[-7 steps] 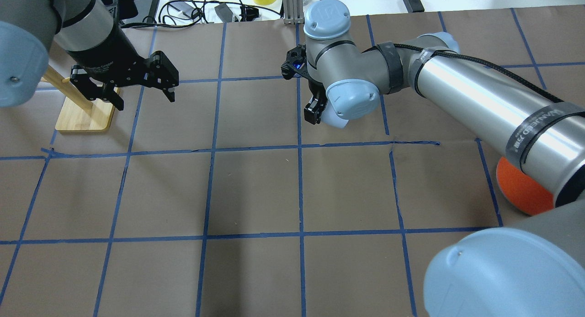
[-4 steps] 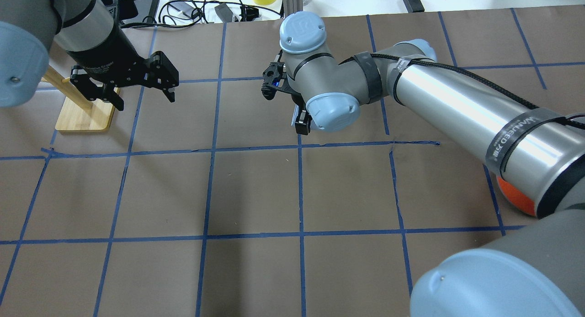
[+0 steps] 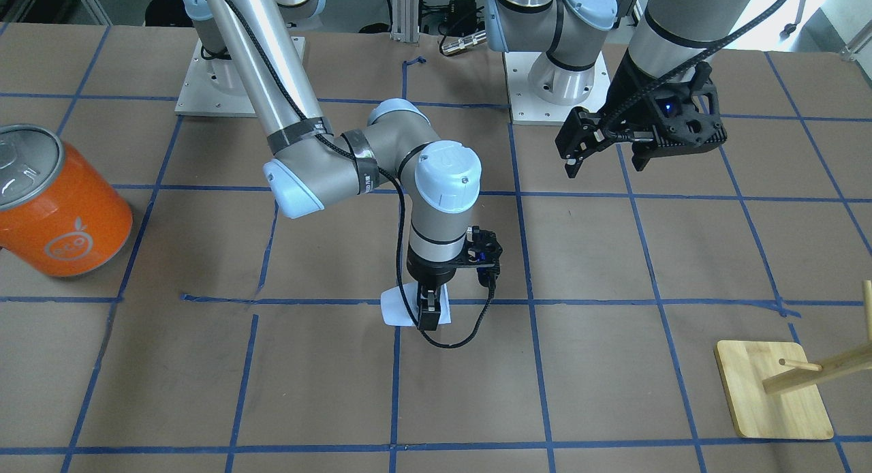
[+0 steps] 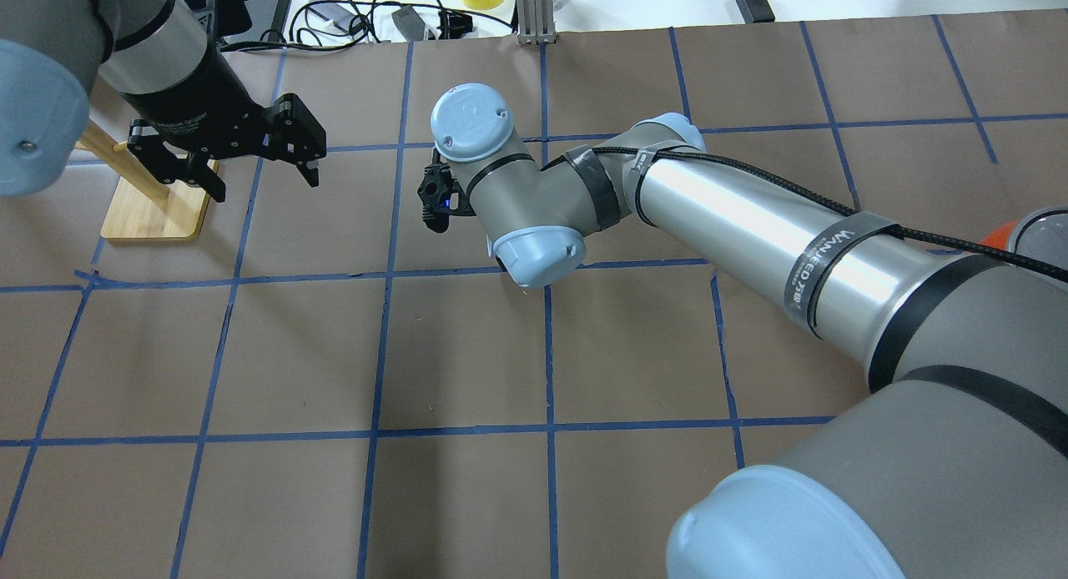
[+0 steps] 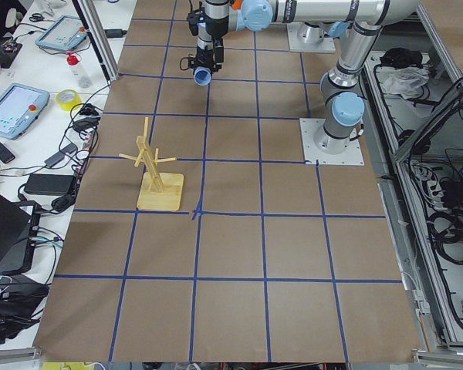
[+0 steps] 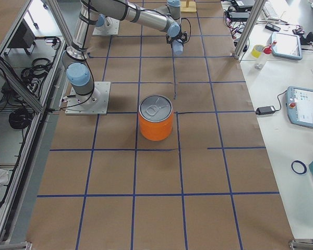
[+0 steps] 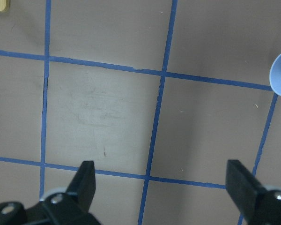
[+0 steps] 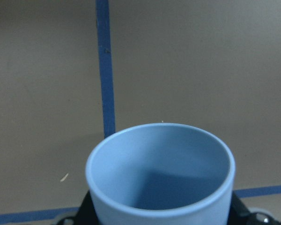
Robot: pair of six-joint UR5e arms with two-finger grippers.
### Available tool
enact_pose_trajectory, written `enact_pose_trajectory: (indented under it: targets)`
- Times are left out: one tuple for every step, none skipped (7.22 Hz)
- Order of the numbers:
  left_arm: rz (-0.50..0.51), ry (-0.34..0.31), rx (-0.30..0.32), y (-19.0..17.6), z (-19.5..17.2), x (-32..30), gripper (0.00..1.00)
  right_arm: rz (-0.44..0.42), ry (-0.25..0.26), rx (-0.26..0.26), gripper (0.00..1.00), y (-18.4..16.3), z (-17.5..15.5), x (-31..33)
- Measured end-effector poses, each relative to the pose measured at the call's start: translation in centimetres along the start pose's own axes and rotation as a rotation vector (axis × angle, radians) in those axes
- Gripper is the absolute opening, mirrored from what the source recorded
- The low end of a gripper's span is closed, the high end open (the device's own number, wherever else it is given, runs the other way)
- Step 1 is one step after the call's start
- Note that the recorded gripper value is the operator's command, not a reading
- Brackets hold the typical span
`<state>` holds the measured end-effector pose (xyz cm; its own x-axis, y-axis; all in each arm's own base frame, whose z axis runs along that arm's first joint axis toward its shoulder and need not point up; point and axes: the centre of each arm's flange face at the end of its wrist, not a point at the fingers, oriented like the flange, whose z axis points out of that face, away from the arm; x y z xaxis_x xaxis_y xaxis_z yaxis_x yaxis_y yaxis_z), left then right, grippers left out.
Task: Flip cup
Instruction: 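Lift the cup with the right gripper and carry it toward the left arm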
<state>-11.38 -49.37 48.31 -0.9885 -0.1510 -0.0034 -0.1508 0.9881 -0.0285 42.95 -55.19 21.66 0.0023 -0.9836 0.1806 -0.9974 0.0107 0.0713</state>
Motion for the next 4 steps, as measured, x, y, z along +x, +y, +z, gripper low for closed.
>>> enact_pose_trajectory:
  targets:
    - [0.000,0.000,0.000,0.0,0.0,0.0,1.00,0.011,0.005,-0.024,0.00,-1.0,0.7,-0.5]
    - [0.000,0.000,0.000,0.0,0.0,0.0,1.00,0.039,0.007,-0.044,0.00,-1.8,1.4,-0.9]
    - [-0.001,0.000,-0.001,0.0,0.0,0.0,1.00,0.042,0.006,-0.055,0.00,-2.3,2.0,-1.1]
    - [-0.001,0.000,-0.001,0.0,0.0,0.0,1.00,0.033,0.003,-0.061,0.09,-2.5,2.3,-1.1]
